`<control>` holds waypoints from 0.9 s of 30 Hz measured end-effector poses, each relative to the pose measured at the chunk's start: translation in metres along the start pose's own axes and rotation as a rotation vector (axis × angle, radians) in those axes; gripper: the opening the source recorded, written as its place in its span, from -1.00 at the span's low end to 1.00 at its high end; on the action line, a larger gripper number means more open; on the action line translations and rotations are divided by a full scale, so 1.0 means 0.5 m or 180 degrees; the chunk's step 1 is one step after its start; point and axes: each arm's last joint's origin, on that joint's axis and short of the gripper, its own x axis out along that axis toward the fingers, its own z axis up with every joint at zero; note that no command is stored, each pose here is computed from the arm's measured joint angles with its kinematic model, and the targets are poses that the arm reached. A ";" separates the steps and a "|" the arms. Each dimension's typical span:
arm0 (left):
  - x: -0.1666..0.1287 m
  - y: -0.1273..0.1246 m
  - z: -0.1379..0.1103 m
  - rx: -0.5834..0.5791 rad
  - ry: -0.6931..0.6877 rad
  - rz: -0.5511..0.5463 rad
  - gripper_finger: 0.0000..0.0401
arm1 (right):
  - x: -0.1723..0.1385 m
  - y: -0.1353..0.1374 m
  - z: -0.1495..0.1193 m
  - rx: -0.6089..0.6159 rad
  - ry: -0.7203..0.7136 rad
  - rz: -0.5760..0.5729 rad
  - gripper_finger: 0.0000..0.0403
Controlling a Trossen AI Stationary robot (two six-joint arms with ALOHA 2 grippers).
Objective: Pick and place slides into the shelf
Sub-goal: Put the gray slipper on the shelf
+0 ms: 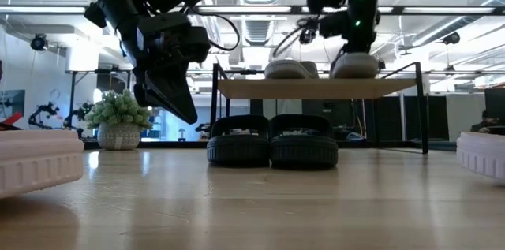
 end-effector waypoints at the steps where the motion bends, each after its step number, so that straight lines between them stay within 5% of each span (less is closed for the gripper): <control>1: 0.000 0.000 0.000 -0.0036 0.0000 0.0001 -0.91 | 0.006 0.002 0.008 0.0003 0.0020 0.0003 -0.94; 12: 0.000 0.000 0.000 -0.0048 0.0000 0.0000 -0.91 | 0.010 0.023 0.103 -0.0243 -0.0141 0.0104 -0.94; 27: 0.000 0.000 0.000 -0.0047 0.0001 -0.0001 -0.91 | -0.033 0.026 0.089 -0.0244 -0.0279 0.0476 -0.93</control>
